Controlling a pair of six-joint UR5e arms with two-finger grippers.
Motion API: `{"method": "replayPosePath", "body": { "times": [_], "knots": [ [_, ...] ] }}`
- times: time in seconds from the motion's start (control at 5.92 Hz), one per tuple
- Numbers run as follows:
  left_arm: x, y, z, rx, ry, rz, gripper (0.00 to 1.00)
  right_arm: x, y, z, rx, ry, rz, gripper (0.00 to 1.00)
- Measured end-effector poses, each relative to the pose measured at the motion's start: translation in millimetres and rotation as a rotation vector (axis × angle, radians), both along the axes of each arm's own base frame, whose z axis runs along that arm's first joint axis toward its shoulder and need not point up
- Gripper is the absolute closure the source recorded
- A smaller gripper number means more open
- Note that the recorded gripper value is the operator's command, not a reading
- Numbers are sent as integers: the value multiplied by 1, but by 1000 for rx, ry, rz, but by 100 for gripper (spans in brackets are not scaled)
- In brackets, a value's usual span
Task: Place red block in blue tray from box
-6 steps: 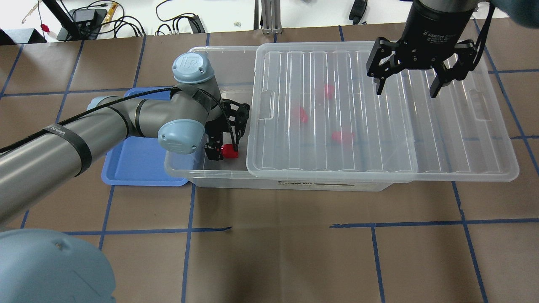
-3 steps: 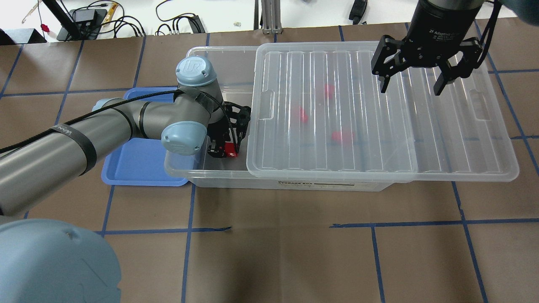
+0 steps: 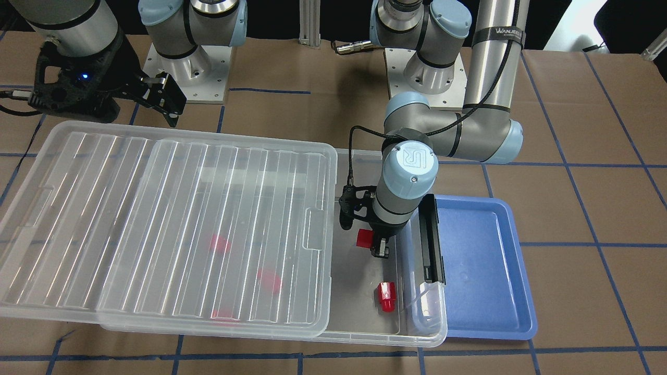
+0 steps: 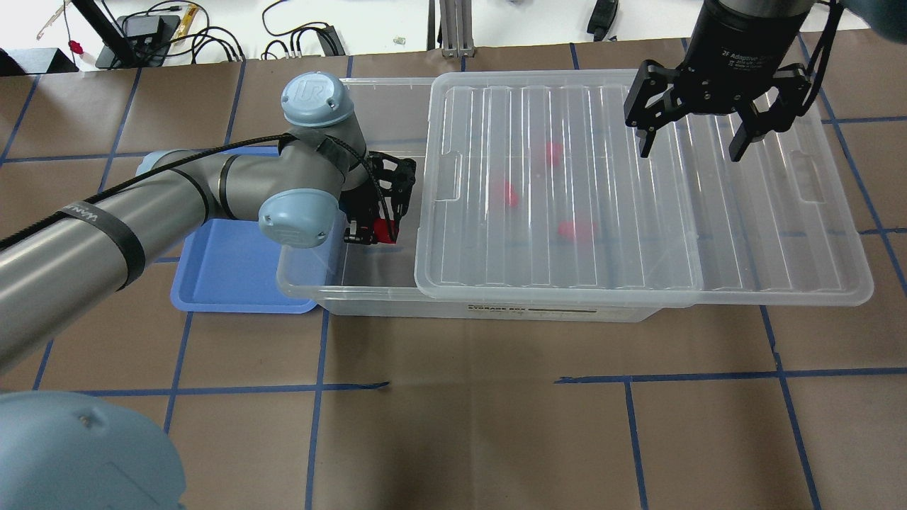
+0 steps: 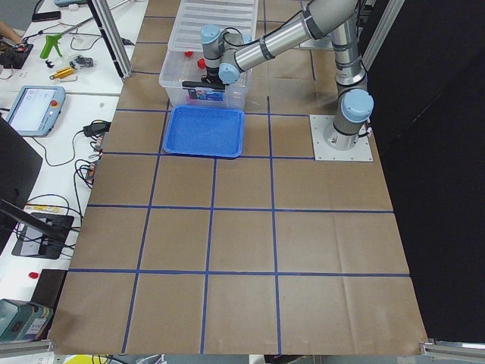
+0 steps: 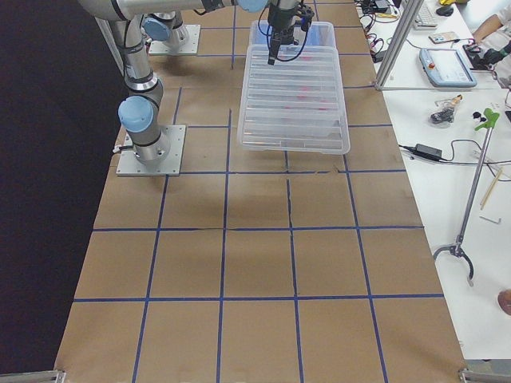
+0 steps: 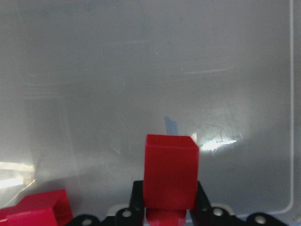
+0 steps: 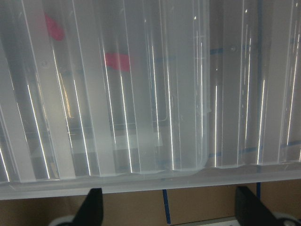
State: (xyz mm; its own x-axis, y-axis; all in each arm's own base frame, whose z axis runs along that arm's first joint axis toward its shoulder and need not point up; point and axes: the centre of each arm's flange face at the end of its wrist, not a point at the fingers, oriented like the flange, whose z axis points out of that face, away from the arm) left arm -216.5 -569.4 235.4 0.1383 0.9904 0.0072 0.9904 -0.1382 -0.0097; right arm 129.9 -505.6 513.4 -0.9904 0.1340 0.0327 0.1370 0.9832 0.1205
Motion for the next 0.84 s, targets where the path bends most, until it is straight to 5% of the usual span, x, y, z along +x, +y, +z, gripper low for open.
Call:
{"method": "replayPosePath", "body": {
  "times": [0.51, 0.84],
  "knots": [
    [13, 9, 142, 12, -1, 26, 95, -7, -3, 7, -22, 4, -15, 0],
    [101, 5, 163, 23, 3, 129, 94, -71, -13, 11, -24, 32, -60, 0]
  ]
}}
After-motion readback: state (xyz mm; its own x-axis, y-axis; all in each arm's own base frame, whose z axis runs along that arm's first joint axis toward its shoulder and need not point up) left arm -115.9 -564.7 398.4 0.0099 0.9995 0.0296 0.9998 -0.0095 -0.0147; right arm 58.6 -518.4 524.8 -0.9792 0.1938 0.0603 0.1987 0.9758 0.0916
